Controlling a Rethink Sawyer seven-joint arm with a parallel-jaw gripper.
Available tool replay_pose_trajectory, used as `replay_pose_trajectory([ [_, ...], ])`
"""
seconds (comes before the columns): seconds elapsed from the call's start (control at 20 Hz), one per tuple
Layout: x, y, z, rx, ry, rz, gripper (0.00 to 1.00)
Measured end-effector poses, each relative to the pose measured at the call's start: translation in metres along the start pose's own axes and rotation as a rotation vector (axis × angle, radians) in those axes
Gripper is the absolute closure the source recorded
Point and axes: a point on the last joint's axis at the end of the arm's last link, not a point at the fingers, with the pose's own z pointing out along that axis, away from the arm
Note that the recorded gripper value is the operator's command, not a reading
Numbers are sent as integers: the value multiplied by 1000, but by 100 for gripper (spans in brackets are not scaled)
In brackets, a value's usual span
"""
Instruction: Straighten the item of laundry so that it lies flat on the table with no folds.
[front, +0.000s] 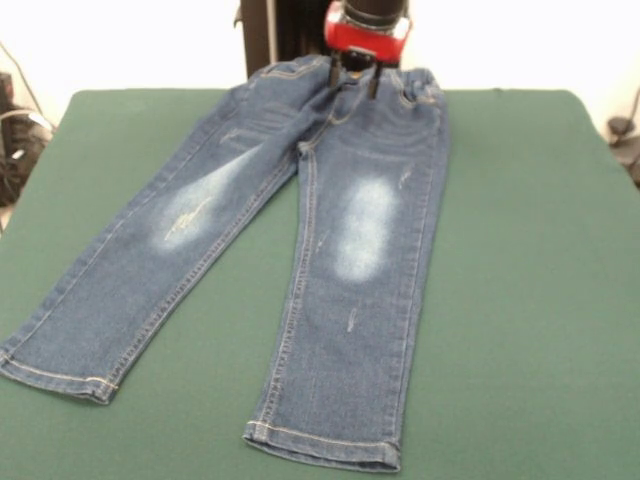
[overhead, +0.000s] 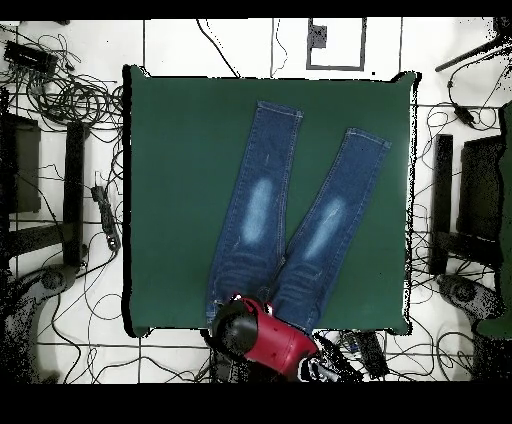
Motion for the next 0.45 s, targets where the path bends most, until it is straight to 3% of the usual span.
replay_pose_trajectory([
  [0.45,-10,13,-4,8,-41,-38,0],
])
